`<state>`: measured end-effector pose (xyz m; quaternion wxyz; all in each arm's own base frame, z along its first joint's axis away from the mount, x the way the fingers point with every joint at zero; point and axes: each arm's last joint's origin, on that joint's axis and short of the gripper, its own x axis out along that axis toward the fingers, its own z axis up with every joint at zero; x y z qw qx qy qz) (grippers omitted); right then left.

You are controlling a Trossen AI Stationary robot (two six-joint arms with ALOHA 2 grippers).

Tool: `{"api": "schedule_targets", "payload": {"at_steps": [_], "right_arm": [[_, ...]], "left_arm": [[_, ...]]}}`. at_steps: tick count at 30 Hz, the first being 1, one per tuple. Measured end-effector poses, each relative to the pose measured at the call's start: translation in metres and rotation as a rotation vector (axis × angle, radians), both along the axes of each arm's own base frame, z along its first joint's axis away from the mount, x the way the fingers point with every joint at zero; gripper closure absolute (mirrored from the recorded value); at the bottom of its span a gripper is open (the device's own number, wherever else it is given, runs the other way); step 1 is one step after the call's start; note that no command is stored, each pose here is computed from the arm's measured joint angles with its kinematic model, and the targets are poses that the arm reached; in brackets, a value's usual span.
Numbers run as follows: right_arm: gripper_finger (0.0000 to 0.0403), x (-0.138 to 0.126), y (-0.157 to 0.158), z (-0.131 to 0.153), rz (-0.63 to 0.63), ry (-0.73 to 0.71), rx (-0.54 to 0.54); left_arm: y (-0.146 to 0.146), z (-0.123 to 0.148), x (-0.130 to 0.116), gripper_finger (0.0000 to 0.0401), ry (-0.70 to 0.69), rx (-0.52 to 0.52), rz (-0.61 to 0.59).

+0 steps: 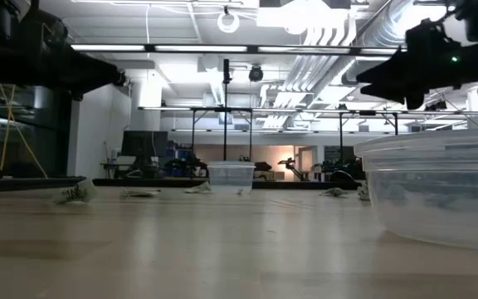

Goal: Pick and place Stevia / Truvia into bins
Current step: Put the stevia packet into the bottom transparent container

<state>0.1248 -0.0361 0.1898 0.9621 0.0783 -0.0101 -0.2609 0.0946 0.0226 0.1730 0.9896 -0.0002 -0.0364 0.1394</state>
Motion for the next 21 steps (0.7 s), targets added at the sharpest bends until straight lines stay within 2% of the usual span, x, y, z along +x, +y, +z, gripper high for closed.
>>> {"api": "schedule_targets", "payload": {"at_steps": [4, 9, 17, 21], "right_arm": [[0.0154, 0.016, -0.002, 0.016, -0.028, 0.095, 0.104], [0.0162, 0.033, -0.001, 0.030, -0.072, 0.207, 0.356], [0.0181, 0.048, 0.014, 0.028, -0.126, 0.436, 0.667], [0.0188, 0.052, 0.023, 0.021, -0.109, 0.521, 0.825]], "left_arm": [[0.000, -0.001, 0.000, 0.0219, 0.013, -0.003, 0.000], [0.000, -0.001, 0.000, 0.0219, 0.013, -0.003, 0.000], [0.000, -0.001, 0.000, 0.0219, 0.007, -0.001, 0.000], [0.000, 0.003, 0.000, 0.0219, -0.026, 0.006, 0.000]]}}
